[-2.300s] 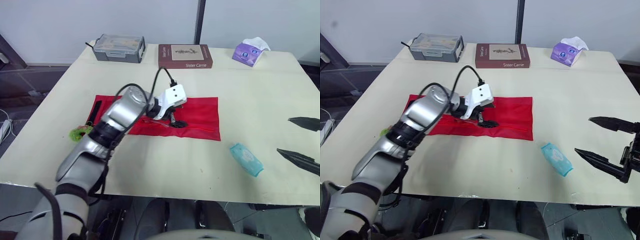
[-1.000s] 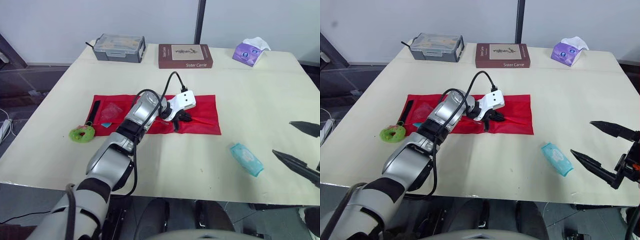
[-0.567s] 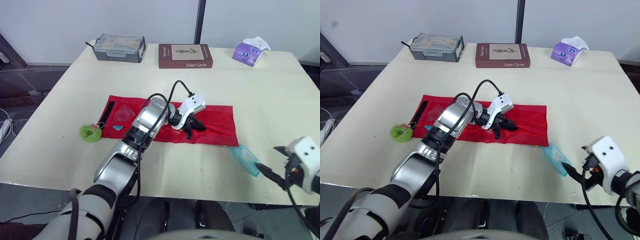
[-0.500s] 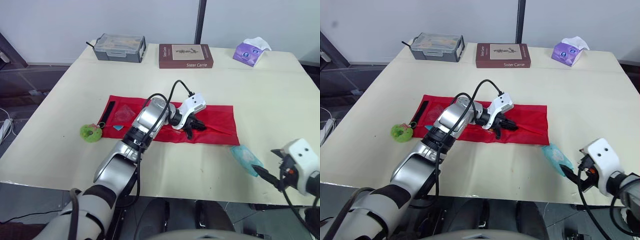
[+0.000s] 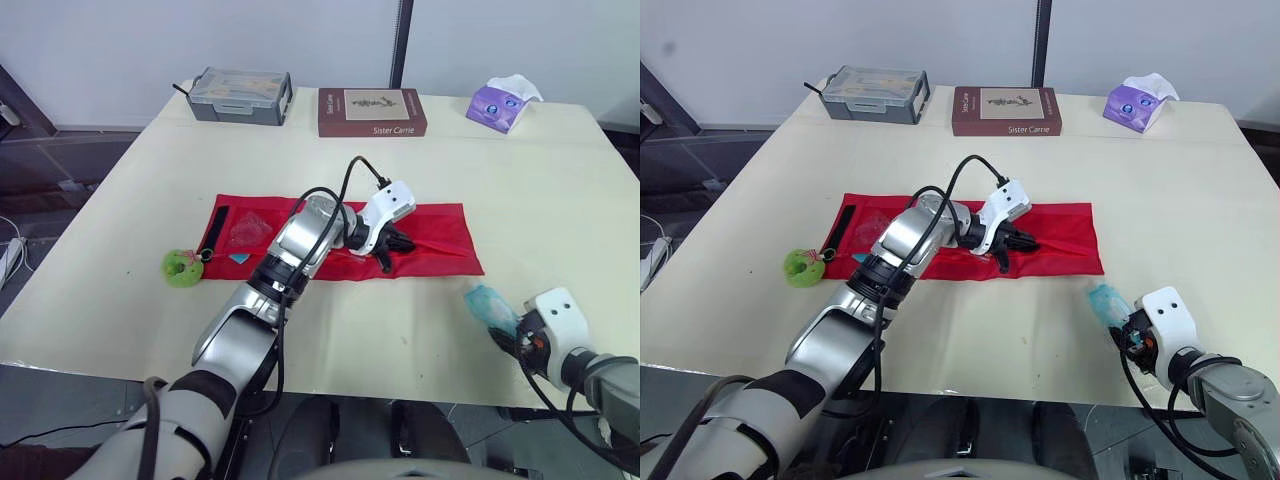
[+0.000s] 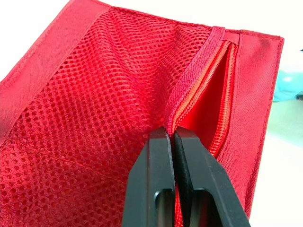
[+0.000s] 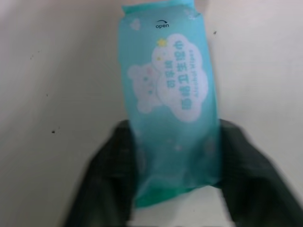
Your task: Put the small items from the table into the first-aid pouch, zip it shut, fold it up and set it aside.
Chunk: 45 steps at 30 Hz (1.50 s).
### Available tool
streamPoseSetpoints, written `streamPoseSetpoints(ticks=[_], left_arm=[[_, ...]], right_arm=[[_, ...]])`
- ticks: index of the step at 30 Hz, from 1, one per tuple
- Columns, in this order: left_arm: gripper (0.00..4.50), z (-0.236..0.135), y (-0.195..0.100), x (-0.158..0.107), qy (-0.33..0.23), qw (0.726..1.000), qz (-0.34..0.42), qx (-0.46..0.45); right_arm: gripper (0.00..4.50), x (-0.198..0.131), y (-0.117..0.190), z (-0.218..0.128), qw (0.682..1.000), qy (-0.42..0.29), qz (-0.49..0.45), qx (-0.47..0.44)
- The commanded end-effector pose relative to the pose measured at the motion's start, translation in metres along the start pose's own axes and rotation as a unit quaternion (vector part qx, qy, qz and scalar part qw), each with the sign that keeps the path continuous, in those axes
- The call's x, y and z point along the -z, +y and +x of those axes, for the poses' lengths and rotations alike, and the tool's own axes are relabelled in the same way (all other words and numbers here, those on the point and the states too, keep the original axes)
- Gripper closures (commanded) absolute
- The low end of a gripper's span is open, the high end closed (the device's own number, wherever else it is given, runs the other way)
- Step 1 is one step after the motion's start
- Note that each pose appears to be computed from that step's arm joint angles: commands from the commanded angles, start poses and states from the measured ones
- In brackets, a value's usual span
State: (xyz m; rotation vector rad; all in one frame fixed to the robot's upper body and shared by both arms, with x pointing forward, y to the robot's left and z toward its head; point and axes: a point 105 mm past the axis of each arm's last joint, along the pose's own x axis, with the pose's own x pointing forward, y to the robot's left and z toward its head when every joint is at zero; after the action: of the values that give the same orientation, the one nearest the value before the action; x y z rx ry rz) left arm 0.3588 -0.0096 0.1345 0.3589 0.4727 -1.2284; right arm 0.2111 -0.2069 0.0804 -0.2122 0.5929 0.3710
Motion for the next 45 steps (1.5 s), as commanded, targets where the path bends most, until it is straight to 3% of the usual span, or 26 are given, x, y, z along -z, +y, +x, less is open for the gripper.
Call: streamPoseSetpoints(ticks=[1, 4, 7, 9, 14, 22, 26, 31, 37, 40, 43, 45], left_arm=[[4.50, -0.003, 0.000, -0.018, -0.029, 0.999, 0.020, -0.002], [4.50, -0.001, -0.001, -0.020, -0.030, 0.999, 0.028, 0.000], [4.50, 0.003, -0.005, -0.020, -0.027, 0.999, 0.045, 0.004], [4.50, 0.005, -0.008, -0.021, -0.028, 0.998, 0.055, 0.009], [4.50, 0.007, -0.016, -0.022, -0.030, 0.997, 0.068, 0.021], [4.50, 0.008, -0.027, -0.025, -0.044, 0.996, 0.065, 0.032], [4.50, 0.010, -0.034, -0.019, -0.039, 0.996, 0.068, 0.046], [4.50, 0.012, -0.048, -0.009, -0.027, 0.995, 0.068, 0.070], [4.50, 0.015, -0.050, -0.006, -0.024, 0.995, 0.065, 0.073], [4.50, 0.015, -0.045, -0.005, -0.024, 0.996, 0.061, 0.064], [4.50, 0.012, -0.035, -0.003, -0.019, 0.997, 0.061, 0.052], [4.50, 0.011, -0.030, -0.001, -0.016, 0.997, 0.063, 0.048]], right_arm=[[3.19, -0.019, 0.020, -0.017, 0.998, -0.044, -0.021, -0.039], [3.19, -0.033, 0.054, -0.030, 0.989, -0.072, -0.020, -0.128], [3.19, -0.054, 0.065, -0.030, 0.982, -0.114, -0.005, -0.152], [3.19, -0.069, 0.057, -0.018, 0.982, -0.130, 0.027, -0.131], [3.19, -0.074, 0.036, 0.020, 0.992, -0.082, 0.074, -0.059], [3.19, -0.057, 0.049, 0.047, 0.995, 0.011, 0.076, -0.062], [3.19, -0.065, 0.050, 0.059, 0.995, 0.014, 0.088, -0.053], [3.19, -0.096, 0.037, 0.081, 0.983, -0.030, 0.182, -0.003], [3.19, -0.106, 0.041, 0.102, 0.983, -0.043, 0.179, 0.001], [2.23, -0.102, 0.048, 0.096, 0.987, -0.055, 0.145, -0.030], [0.95, -0.101, 0.052, 0.073, 0.991, -0.079, 0.086, -0.060], [0.95, -0.096, 0.055, 0.056, 0.993, -0.086, 0.033, -0.080]])
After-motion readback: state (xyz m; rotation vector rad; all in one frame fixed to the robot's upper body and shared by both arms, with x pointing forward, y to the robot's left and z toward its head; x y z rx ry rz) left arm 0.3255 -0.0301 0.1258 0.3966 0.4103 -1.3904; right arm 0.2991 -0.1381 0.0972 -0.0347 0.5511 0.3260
